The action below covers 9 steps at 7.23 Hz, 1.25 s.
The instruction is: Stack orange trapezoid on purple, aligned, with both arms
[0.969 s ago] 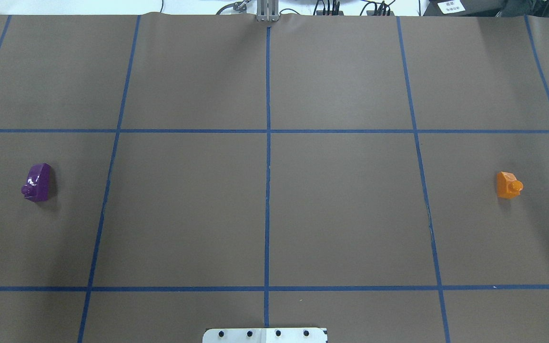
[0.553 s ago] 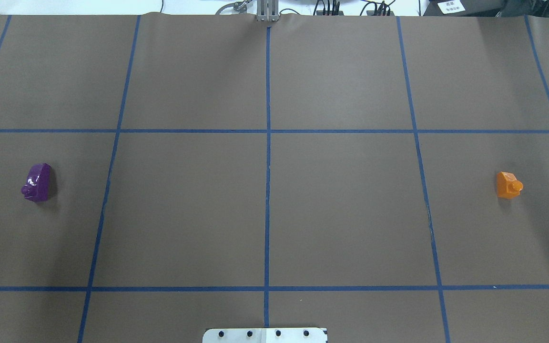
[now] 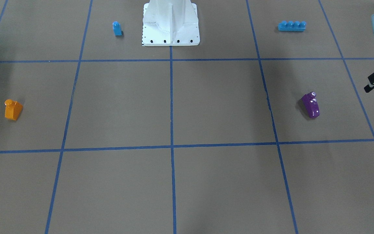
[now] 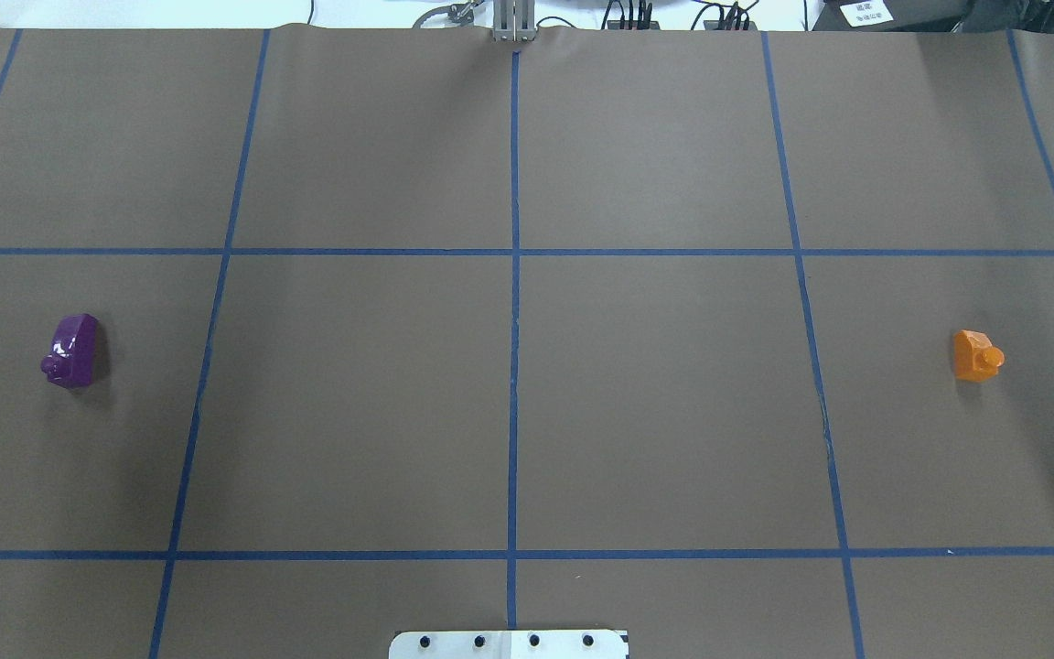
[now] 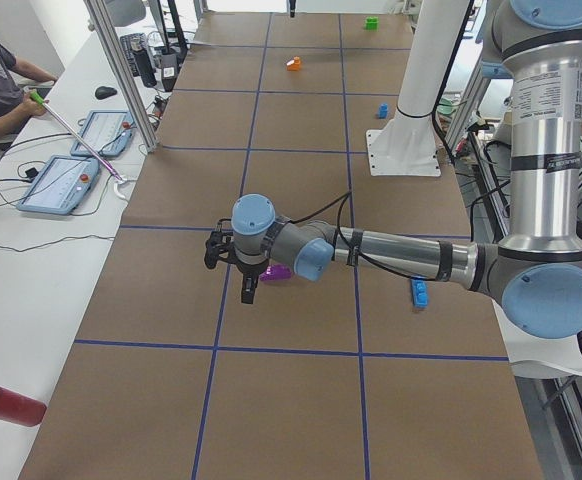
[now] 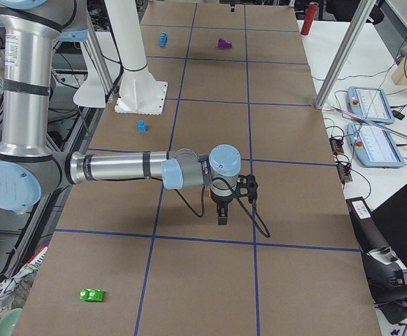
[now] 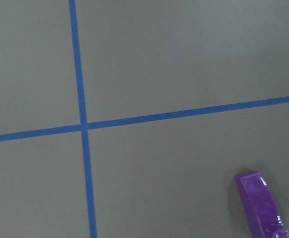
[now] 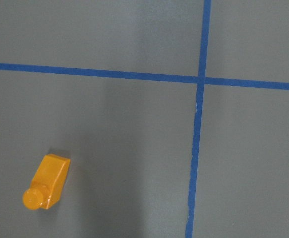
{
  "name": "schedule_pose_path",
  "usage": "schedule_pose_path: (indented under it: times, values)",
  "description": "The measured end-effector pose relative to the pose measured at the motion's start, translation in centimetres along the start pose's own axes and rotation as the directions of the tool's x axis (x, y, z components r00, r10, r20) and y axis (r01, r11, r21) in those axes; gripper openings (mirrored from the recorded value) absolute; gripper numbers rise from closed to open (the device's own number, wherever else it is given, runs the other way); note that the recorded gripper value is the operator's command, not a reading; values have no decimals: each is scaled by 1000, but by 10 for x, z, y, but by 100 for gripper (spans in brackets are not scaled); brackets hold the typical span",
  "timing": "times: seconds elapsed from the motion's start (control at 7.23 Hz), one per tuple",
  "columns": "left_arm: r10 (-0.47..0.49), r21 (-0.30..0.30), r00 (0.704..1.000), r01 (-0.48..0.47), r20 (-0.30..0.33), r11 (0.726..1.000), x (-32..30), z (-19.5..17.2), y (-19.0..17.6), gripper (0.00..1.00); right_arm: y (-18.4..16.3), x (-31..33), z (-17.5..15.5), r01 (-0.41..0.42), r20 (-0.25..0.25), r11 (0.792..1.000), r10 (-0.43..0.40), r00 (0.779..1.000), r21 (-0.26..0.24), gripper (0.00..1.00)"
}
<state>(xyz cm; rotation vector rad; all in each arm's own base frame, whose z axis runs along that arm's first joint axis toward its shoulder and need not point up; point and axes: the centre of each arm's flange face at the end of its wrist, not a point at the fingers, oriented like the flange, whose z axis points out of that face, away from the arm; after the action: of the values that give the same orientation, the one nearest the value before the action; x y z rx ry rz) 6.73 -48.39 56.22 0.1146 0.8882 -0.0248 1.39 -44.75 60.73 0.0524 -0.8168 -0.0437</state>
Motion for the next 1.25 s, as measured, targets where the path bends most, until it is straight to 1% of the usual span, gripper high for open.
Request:
schedule_pose_path:
  times: [0.14, 0.28, 0.42, 0.55, 0.83, 1.11, 1.25]
  values:
    - [-44, -34, 999, 44, -10, 998, 28, 20, 0, 100, 0, -1, 0, 1, 8, 1000, -1, 1000, -2, 100]
    - [-78, -67, 997, 78, -1, 995, 64, 46, 2, 100, 1, -1, 0, 5, 13, 1000, -5, 1000, -2, 100]
    - [-98, -86, 995, 99, 26, 991, 93, 71, 7, 100, 1, -1, 1, 8, 15, 1000, -8, 1000, -4, 100]
    - [-98, -100, 993, 104, 62, 990, 110, 96, 16, 100, 1, -1, 2, 9, 16, 1000, -9, 1000, -6, 100]
    - [-91, -123, 990, 104, 108, 987, 117, 126, 27, 100, 1, -2, 3, 12, 15, 1000, -12, 1000, -8, 100]
    - [-86, -152, 989, 104, 119, 983, 130, 145, 37, 100, 1, -3, 3, 13, 16, 1000, -13, 1000, -9, 100]
    - [-90, -162, 989, 108, 120, 981, 144, 153, 41, 86, 0, -3, 3, 14, 17, 1000, -14, 1000, -9, 100]
